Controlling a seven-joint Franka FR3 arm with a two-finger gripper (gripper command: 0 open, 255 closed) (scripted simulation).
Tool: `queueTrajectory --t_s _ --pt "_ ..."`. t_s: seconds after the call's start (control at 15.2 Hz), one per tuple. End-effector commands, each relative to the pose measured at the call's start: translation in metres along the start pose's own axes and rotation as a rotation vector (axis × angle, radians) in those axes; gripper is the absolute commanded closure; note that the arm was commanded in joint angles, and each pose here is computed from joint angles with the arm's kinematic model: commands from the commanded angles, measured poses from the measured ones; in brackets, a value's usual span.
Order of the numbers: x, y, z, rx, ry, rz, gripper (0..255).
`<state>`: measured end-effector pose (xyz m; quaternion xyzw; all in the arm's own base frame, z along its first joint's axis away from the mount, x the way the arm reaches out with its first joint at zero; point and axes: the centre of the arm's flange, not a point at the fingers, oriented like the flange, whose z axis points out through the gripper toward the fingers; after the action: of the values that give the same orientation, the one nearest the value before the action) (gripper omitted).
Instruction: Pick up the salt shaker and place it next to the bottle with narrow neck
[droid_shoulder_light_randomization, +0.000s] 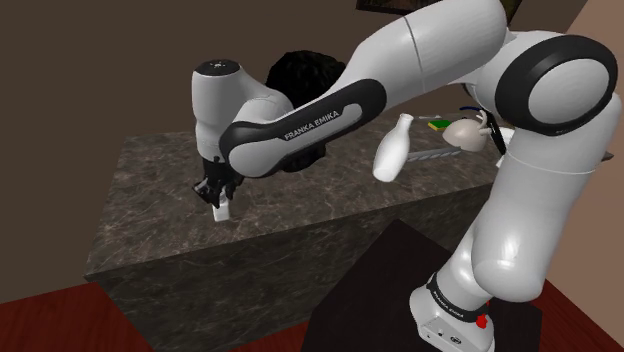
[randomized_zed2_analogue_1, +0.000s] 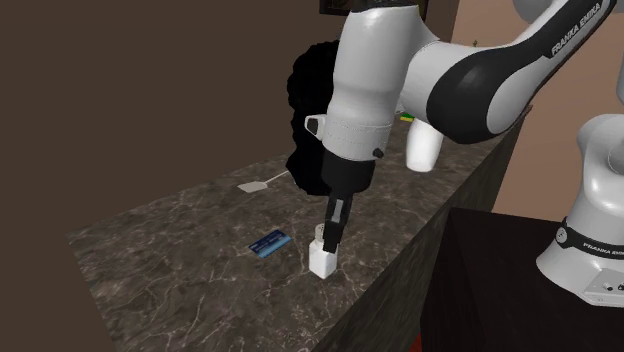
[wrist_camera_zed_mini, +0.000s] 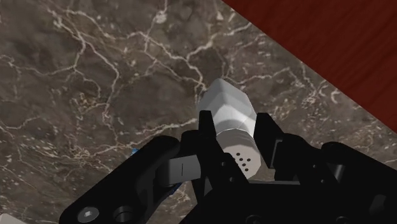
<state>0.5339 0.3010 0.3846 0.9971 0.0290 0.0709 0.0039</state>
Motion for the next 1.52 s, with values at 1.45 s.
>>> queueTrajectory --t_s 1.45 --pt "0.018 0.001 -0.126 0.000 0.000 0.000 255"
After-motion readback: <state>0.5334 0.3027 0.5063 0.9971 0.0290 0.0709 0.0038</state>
